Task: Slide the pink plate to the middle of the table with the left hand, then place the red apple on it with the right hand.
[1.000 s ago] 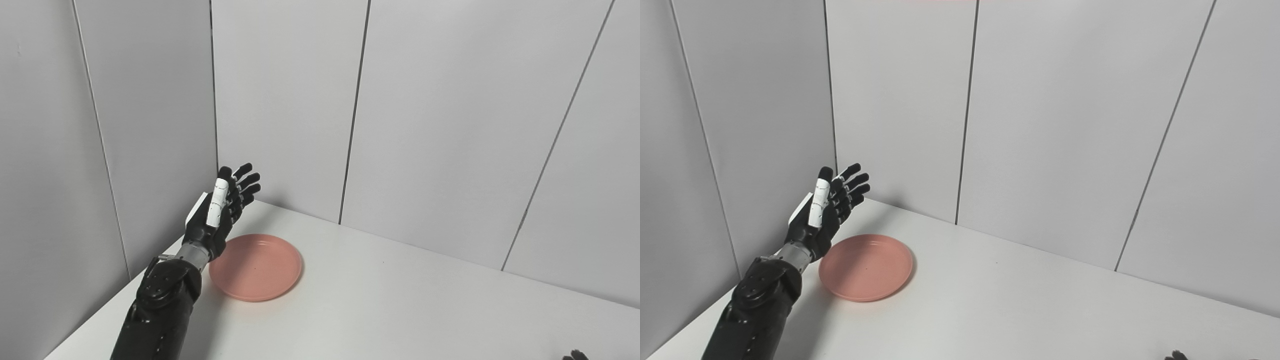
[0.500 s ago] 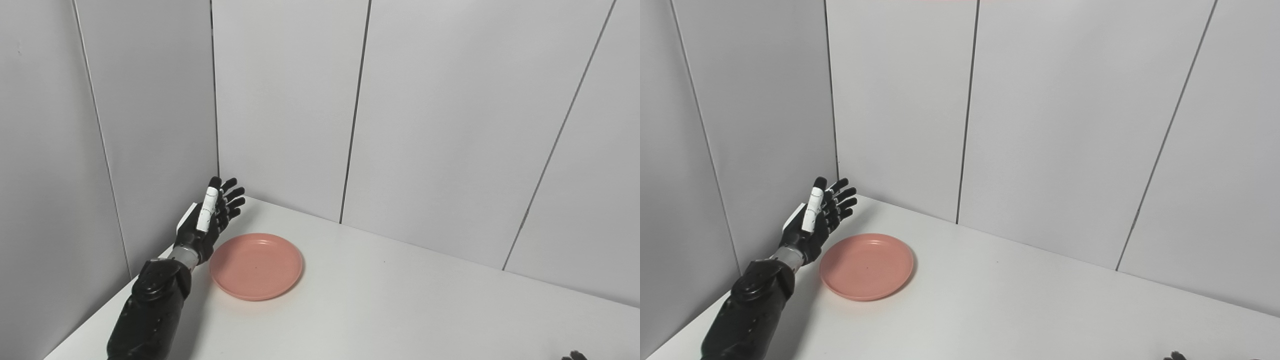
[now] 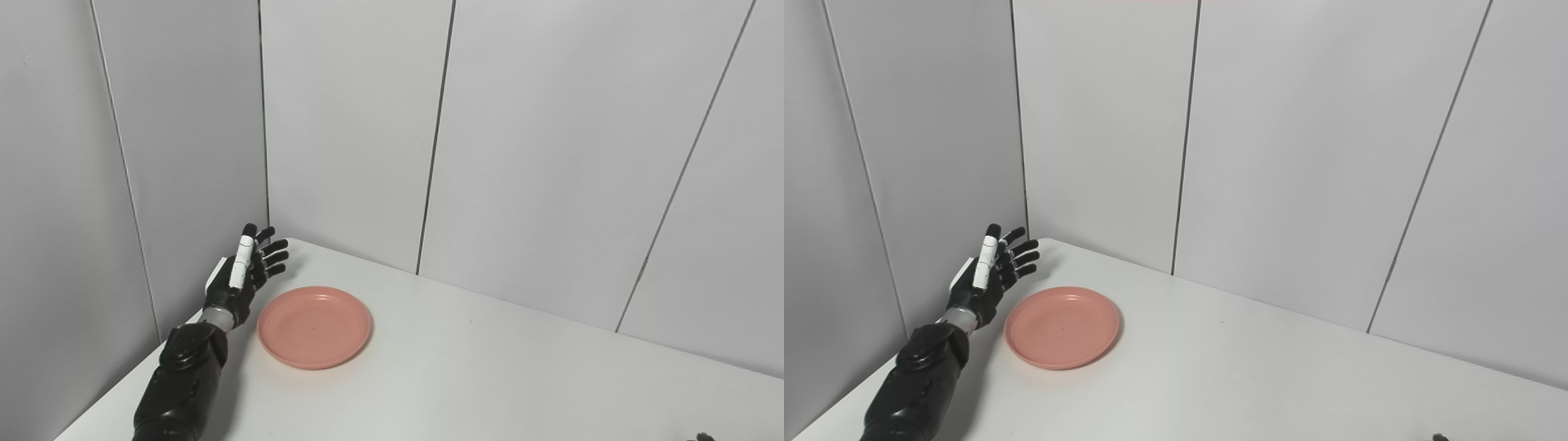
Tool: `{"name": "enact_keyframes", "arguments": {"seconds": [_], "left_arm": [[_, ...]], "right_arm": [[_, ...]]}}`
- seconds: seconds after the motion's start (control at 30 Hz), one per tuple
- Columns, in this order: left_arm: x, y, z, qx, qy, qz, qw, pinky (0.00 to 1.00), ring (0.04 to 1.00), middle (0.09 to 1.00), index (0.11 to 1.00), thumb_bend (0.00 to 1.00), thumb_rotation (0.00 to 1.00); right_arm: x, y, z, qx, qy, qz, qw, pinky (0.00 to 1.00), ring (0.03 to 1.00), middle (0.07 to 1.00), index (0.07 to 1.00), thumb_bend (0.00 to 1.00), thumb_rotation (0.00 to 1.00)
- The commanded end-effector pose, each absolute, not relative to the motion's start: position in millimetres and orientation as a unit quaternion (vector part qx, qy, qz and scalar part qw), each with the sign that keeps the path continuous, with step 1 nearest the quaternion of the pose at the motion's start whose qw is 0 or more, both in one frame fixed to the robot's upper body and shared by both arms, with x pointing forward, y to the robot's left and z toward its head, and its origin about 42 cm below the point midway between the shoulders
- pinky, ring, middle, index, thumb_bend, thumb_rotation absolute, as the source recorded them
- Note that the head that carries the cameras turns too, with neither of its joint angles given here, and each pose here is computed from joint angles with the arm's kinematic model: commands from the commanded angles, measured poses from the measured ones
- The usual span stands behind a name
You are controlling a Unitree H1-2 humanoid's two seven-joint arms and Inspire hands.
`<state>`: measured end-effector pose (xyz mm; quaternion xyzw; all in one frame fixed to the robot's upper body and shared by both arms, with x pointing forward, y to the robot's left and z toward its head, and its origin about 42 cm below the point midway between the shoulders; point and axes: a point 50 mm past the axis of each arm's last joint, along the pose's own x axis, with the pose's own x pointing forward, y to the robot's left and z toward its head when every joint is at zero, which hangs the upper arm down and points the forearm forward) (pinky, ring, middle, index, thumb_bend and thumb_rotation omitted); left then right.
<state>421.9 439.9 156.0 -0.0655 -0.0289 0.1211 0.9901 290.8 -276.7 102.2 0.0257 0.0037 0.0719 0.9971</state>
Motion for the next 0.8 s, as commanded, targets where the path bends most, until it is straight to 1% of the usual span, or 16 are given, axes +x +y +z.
{"name": "enact_keyframes", "arguments": {"seconds": [0.0,0.1,0.27,0.37,0.47,0.53,0.6,0.77], "left_arm": [[438,456,200,-0.047,-0.097,0.127,0.986,0.78,0.805,0.807,0.861,0.95,0.91],[439,463,194,-0.047,-0.089,0.139,0.985,0.76,0.787,0.8,0.85,0.95,0.9],[438,470,183,-0.061,-0.077,0.149,0.984,0.76,0.784,0.789,0.858,0.94,0.89],[438,470,175,-0.058,-0.067,0.153,0.984,0.77,0.772,0.804,0.854,0.93,0.9],[437,470,166,-0.06,-0.061,0.153,0.985,0.75,0.754,0.789,0.838,0.92,0.88],[437,468,161,-0.058,-0.055,0.149,0.986,0.75,0.75,0.788,0.83,0.94,0.86],[437,465,156,-0.052,-0.049,0.144,0.987,0.76,0.767,0.792,0.838,0.93,0.88],[437,457,147,-0.05,-0.039,0.14,0.988,0.75,0.771,0.794,0.829,0.92,0.9]], "right_arm": [[273,-273,76,0.041,0.053,0.066,0.996,0.98,0.964,0.98,0.987,0.88,1.0],[272,-273,77,0.041,0.053,0.065,0.996,0.98,0.964,0.978,0.988,0.88,1.0],[272,-273,77,0.043,0.053,0.067,0.995,0.99,0.969,0.983,0.996,0.87,1.0],[272,-273,77,0.044,0.052,0.067,0.995,0.99,0.97,0.984,0.998,0.86,1.0],[271,-273,78,0.043,0.052,0.067,0.995,0.99,0.966,0.98,0.991,0.86,1.0],[272,-272,78,0.043,0.052,0.067,0.995,0.98,0.965,0.98,0.99,0.86,1.0],[272,-272,78,0.044,0.052,0.067,0.995,0.98,0.962,0.978,0.988,0.86,1.0],[271,-271,79,0.045,0.052,0.067,0.995,0.97,0.955,0.971,0.983,0.87,1.0]]}}
